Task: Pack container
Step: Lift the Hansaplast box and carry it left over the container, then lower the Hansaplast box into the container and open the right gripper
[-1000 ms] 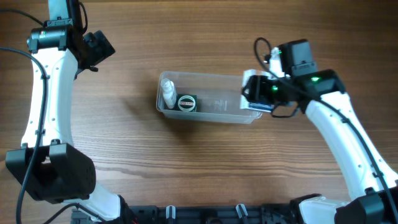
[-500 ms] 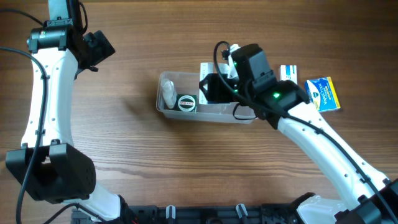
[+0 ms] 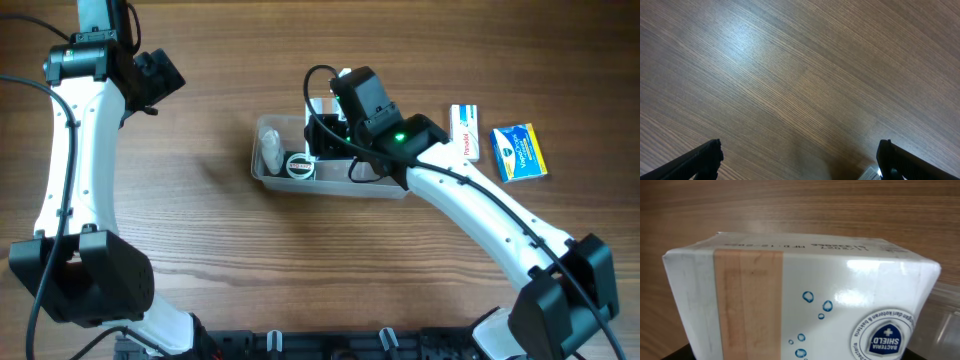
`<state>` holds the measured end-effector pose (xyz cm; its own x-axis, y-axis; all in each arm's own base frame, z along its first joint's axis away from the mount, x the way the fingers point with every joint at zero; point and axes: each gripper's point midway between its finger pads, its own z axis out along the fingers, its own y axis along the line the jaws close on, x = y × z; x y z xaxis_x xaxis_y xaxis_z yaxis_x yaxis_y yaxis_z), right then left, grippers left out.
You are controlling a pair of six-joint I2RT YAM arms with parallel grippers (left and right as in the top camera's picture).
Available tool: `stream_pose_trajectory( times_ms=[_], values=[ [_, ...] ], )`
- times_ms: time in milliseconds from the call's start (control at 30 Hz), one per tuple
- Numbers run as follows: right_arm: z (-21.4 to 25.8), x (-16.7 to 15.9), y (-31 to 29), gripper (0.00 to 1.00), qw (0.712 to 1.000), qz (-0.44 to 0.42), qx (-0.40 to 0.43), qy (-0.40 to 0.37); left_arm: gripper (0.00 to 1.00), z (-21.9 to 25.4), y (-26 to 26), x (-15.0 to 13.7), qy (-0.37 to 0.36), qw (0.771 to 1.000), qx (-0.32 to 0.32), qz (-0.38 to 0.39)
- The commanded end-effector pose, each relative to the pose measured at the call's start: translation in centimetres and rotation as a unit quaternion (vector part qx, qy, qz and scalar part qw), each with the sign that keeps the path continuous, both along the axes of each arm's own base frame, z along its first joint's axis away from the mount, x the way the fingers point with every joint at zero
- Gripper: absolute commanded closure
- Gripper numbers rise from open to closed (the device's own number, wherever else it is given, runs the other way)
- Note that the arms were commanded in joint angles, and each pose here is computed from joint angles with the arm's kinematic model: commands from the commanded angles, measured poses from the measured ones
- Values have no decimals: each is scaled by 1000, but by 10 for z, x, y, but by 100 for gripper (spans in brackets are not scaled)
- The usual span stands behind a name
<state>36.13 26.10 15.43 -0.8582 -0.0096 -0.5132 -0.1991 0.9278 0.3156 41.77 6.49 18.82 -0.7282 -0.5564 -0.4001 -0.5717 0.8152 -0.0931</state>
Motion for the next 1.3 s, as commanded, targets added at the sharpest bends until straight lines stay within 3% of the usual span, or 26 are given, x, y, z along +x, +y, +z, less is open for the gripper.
stream_pose_trajectory(
  times_ms=[0, 333, 867, 1100, 1267],
  values=[
    [-11, 12, -5, 39, 999, -19, -37, -9, 0, 12, 1, 0, -17, 1000, -6, 10],
    [-53, 11, -15, 39, 996, -37, -81, 34, 0, 12, 1, 0, -17, 1000, -6, 10],
    [-60, -1, -25, 38, 992, -61, -93, 66, 0, 12, 1, 0, -17, 1000, -6, 10],
    [-60, -1, -22, 25, 992, -56, -86, 67, 0, 12, 1, 0, -17, 1000, -6, 10],
    [-59, -1, -19, 24, 993, -52, -79, 68, 0, 12, 1, 0, -17, 1000, -6, 10]
  ],
)
